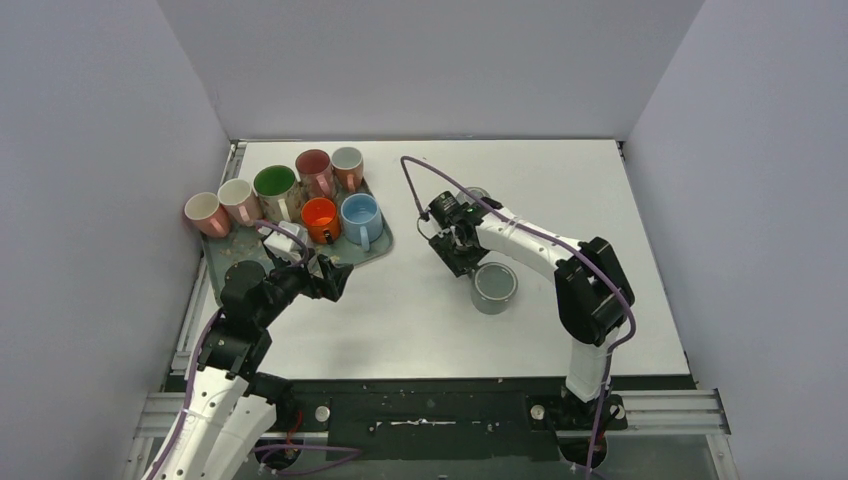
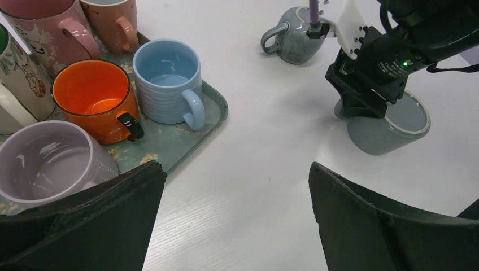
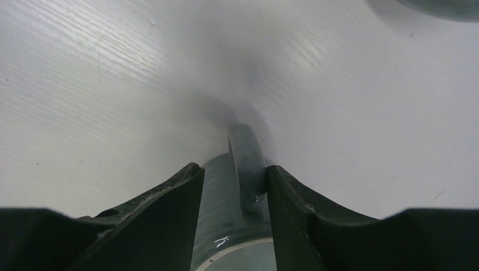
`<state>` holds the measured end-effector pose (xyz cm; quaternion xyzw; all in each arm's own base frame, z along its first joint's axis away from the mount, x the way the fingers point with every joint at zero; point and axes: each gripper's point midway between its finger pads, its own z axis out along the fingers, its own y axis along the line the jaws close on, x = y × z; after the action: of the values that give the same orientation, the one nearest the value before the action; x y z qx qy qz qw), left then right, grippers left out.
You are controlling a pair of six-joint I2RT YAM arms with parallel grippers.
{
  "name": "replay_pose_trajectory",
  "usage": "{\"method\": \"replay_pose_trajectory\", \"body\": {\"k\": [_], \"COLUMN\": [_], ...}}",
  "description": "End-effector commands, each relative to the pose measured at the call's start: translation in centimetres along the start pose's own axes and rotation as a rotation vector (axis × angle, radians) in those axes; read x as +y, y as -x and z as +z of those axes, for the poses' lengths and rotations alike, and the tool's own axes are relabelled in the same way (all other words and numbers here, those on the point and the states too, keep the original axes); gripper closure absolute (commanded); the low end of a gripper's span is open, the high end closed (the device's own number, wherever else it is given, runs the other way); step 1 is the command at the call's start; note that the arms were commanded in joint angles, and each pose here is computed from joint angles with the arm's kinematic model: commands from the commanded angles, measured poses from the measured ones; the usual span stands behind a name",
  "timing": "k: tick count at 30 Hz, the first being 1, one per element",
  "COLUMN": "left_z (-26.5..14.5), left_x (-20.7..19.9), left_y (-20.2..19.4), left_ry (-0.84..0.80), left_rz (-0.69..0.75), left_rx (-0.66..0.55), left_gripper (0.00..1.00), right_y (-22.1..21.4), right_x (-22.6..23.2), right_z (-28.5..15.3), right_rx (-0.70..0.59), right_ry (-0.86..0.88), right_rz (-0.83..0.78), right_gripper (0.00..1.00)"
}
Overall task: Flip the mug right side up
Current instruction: Turn over the cup at the center of the board.
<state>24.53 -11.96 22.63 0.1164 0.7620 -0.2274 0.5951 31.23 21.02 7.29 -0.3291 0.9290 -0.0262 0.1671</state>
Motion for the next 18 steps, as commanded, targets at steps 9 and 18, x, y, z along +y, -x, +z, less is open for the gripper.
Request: {"method": "replay_pose_trajectory", "body": {"k": [9,18], "left_z": [-0.5,-0.6], "left_x": [-0.6,-0.6], "left_y": [2.4,2.5], "left_ry": [-0.016,-0.016], "left_rz": [0.025,0.024], "left_rx": [-0.063,-0.066], "left_gripper": [0.03,0.03], "right_y": [-1.6,-2.0], "right_x": [-1.5,-1.4], "right_z": [-0.3,0.1], "right_rx": [0.106,0.109], "right_ry": [-0.121,-0.101], "right_rz": [-0.053,-0.084], "right_gripper": [0.57,0.68]}}
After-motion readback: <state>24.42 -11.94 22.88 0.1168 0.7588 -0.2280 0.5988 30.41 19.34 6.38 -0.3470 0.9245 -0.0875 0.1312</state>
